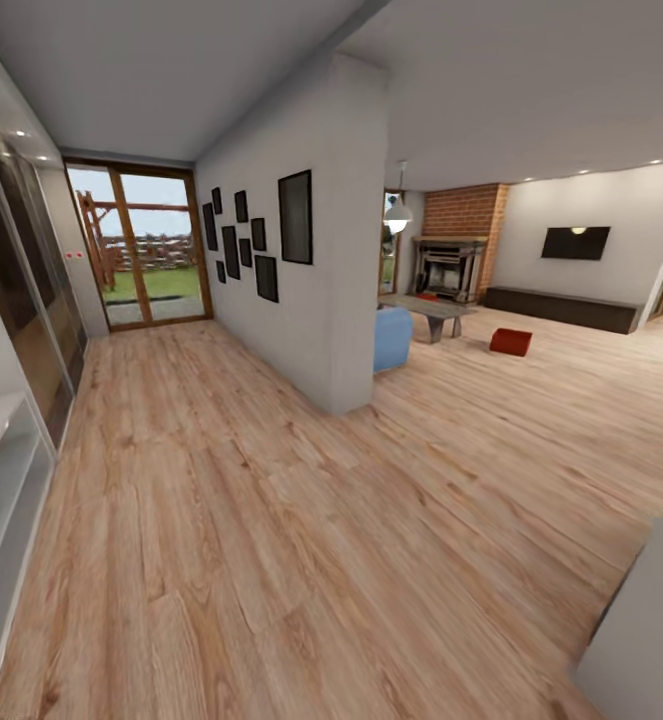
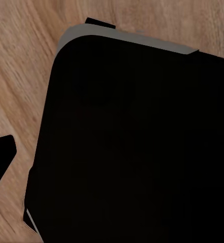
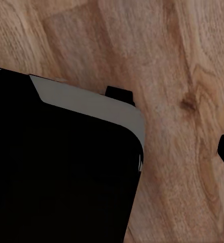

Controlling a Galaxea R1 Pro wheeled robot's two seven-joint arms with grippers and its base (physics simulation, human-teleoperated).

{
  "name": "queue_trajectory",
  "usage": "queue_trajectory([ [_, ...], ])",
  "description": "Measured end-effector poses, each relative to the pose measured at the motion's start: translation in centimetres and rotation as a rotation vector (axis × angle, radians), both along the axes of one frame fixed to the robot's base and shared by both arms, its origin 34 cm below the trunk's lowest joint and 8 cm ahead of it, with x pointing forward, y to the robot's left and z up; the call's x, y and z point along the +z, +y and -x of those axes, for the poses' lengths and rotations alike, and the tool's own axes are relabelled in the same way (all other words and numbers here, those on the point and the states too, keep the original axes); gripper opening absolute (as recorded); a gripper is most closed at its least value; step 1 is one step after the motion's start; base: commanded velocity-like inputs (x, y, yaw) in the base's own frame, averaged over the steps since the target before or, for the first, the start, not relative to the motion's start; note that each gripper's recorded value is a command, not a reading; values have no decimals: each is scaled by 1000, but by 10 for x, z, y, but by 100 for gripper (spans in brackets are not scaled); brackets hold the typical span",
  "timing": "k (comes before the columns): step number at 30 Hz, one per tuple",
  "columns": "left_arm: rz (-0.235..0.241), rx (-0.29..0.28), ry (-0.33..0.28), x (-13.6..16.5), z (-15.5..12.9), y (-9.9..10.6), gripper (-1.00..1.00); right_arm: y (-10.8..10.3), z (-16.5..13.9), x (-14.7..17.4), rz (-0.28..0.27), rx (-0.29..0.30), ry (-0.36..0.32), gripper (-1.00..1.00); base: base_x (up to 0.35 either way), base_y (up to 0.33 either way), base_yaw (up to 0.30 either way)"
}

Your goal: Move the two storage containers from the living room to the garage. In the garage, place one container on the floor and stack the other container on top of it (either order is fine).

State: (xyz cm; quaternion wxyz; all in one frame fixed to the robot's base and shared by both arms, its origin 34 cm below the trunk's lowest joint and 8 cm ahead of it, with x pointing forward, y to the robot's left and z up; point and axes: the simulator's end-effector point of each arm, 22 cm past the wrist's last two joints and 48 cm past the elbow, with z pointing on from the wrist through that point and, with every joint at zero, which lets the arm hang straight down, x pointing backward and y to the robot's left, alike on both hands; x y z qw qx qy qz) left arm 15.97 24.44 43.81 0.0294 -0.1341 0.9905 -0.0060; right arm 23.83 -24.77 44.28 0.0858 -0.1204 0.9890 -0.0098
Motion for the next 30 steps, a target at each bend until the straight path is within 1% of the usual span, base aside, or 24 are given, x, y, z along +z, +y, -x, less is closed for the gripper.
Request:
queue_trajectory([
  [7, 0, 1, 0, 0, 0, 0, 100, 0, 0, 0, 0, 0, 0, 100, 321, 0, 297],
  [10, 0, 0, 0, 0, 0, 0, 100, 0, 0, 0, 0, 0, 1, 100, 321, 0, 167],
  [25, 0, 0, 0, 0, 0, 0, 100, -3, 0, 0, 4, 4, 2, 100, 321, 0, 18],
  [30, 0, 1, 0, 0, 0, 0, 100, -1, 0, 0, 2, 14, 2, 100, 321, 0, 0],
])
